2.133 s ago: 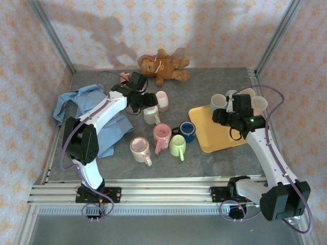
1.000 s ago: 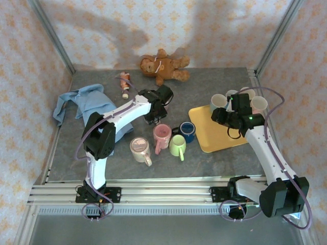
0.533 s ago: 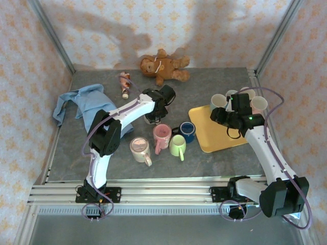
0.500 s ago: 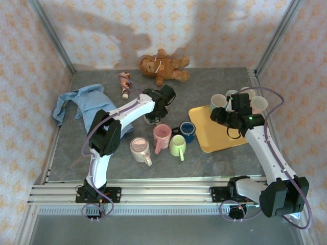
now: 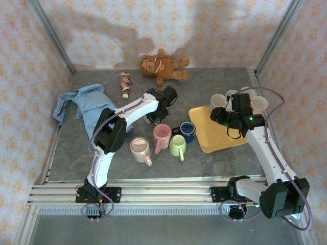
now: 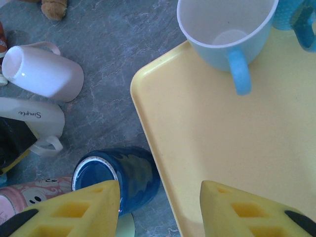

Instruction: Turn the mug right side up

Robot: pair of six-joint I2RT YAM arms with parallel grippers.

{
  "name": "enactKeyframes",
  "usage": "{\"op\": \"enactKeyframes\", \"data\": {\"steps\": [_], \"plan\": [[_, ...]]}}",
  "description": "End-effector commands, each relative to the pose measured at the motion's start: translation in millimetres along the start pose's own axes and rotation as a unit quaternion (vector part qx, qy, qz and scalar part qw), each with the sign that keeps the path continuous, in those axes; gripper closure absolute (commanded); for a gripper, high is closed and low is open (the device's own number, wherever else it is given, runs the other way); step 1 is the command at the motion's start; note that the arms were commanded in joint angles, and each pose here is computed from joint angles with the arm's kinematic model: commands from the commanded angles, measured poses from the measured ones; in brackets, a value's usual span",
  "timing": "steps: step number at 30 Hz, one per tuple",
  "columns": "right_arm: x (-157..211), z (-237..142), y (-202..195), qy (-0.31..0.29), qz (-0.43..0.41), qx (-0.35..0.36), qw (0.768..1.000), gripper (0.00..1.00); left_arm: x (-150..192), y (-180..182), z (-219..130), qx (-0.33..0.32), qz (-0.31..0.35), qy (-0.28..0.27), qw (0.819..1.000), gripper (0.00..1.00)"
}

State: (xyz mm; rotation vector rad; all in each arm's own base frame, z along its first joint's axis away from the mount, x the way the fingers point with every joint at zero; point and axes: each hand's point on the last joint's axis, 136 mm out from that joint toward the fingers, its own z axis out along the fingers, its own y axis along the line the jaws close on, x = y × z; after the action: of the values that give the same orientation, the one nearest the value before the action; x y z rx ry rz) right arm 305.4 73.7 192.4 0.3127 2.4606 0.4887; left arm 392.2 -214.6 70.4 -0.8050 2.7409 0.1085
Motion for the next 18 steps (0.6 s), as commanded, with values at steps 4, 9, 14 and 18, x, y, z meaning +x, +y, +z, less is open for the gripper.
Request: {"op": "enactKeyframes", "data": {"steps": [4,9,14,18], "plan": [[-9,-8,5,-0.021,0.001,-0.011,1.000,0.54,-11,11,-9,-0.023,0.015,-0.023,0.999,0.83],[-8,-6,7,-0.018,0.009,-0.017,1.000,0.54,-22,7,-25,-0.012,0.030,-0.040,0.999,0.89],[-7,-5,13,-0.013,0.023,-0.035,0.999,0.54,-35,4,-51,0.012,0.044,-0.067,0.997,0.96],[0,0,26,0.006,0.019,-0.076,0.997,0.54,-47,6,-79,0.037,0.055,-0.091,0.994,1.00]]}}
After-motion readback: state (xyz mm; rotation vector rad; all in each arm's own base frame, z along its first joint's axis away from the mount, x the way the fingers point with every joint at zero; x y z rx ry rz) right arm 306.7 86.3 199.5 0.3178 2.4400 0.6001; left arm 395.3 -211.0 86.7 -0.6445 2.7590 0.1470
